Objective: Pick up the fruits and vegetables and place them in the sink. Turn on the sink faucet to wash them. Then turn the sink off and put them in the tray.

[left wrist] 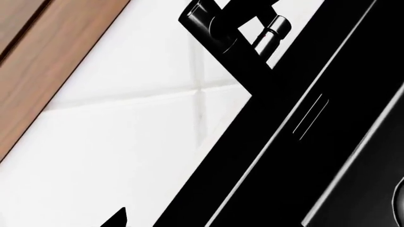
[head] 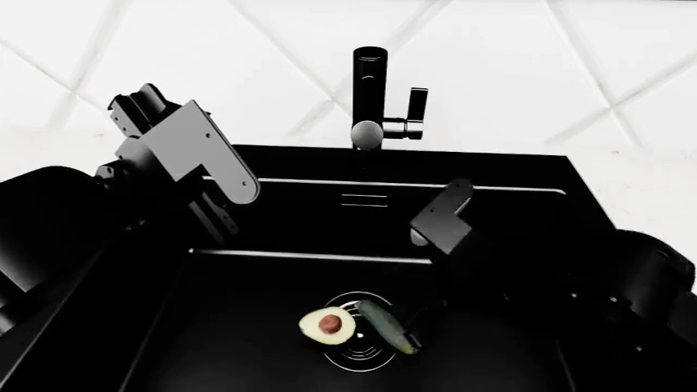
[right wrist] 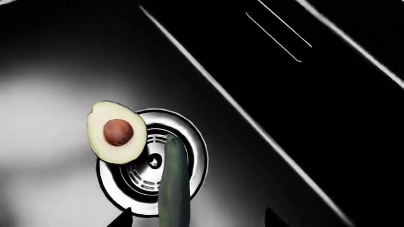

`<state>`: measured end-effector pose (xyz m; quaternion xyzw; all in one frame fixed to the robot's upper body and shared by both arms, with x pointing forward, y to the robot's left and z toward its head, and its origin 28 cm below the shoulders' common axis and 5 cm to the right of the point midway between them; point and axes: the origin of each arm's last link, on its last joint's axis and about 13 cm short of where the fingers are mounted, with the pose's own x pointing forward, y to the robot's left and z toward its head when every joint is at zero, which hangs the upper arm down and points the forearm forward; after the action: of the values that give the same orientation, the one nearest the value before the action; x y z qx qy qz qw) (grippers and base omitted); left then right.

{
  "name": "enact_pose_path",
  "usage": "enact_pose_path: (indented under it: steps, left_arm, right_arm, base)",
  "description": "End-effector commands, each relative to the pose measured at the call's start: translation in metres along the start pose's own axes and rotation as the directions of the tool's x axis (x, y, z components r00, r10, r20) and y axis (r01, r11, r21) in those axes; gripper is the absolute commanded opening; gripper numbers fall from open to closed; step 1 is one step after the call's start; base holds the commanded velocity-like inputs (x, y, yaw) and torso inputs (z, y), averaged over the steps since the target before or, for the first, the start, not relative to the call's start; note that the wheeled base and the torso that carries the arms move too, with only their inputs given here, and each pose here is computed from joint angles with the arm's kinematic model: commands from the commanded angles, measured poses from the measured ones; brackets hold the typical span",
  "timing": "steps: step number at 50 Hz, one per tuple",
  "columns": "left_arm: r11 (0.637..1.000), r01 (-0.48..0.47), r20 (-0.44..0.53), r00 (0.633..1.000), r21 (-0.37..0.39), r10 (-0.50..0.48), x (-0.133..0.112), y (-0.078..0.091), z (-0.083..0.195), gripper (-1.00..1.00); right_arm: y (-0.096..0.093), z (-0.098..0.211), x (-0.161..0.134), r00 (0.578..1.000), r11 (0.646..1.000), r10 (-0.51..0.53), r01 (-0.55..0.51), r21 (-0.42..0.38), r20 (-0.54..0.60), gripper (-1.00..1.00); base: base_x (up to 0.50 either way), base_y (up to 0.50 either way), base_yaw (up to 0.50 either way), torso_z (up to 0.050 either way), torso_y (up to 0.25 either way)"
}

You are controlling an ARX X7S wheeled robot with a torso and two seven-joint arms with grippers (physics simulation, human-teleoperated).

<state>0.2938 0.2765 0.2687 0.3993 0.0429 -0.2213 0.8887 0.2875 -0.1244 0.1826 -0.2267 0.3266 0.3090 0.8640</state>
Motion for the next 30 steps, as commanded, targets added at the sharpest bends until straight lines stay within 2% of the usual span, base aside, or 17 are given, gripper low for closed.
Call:
enact_pose_path:
  steps: [1, 8, 15, 23, 30]
  left_arm:
    - [1.000, -0.003, 0.000, 1.000, -0.002, 0.003, 0.000, 0.000, 0.001, 1.00]
    - [1.000, 0.002, 0.003, 1.000, -0.003, -0.002, 0.001, -0.002, 0.000, 1.00]
    - [1.000, 0.006, 0.005, 1.000, -0.009, -0.006, 0.003, -0.004, -0.002, 1.00]
    - [1.000, 0.008, 0.009, 1.000, -0.006, -0.008, 0.004, -0.006, 0.001, 1.00]
    - [1.000, 0.010, 0.010, 1.000, -0.004, -0.010, 0.005, -0.007, 0.001, 1.00]
  right_arm:
    - [0.008, 0.003, -0.042, 0.991, 0.998, -0.036, 0.042, -0.042, 0.129, 1.00]
    - [0.007, 0.009, -0.075, 0.960, 0.991, -0.110, 0.125, -0.044, 0.259, 1.00]
    - [0.009, 0.008, -0.096, 0.932, 0.982, -0.167, 0.187, -0.031, 0.323, 1.00]
    - [0.004, 0.016, -0.101, 0.862, 0.954, -0.295, 0.290, 0.075, 0.412, 1.00]
    - [-0.010, 0.035, -0.101, 0.768, 0.897, -0.434, 0.415, 0.151, 0.471, 1.00]
  base:
    - [0.00, 0.00, 0.00, 0.000, 0.000]
    - [0.00, 0.00, 0.00, 0.000, 0.000]
    - [0.00, 0.00, 0.00, 0.000, 0.000]
    - [0.00, 0.00, 0.00, 0.000, 0.000]
    - [0.00, 0.00, 0.00, 0.000, 0.000]
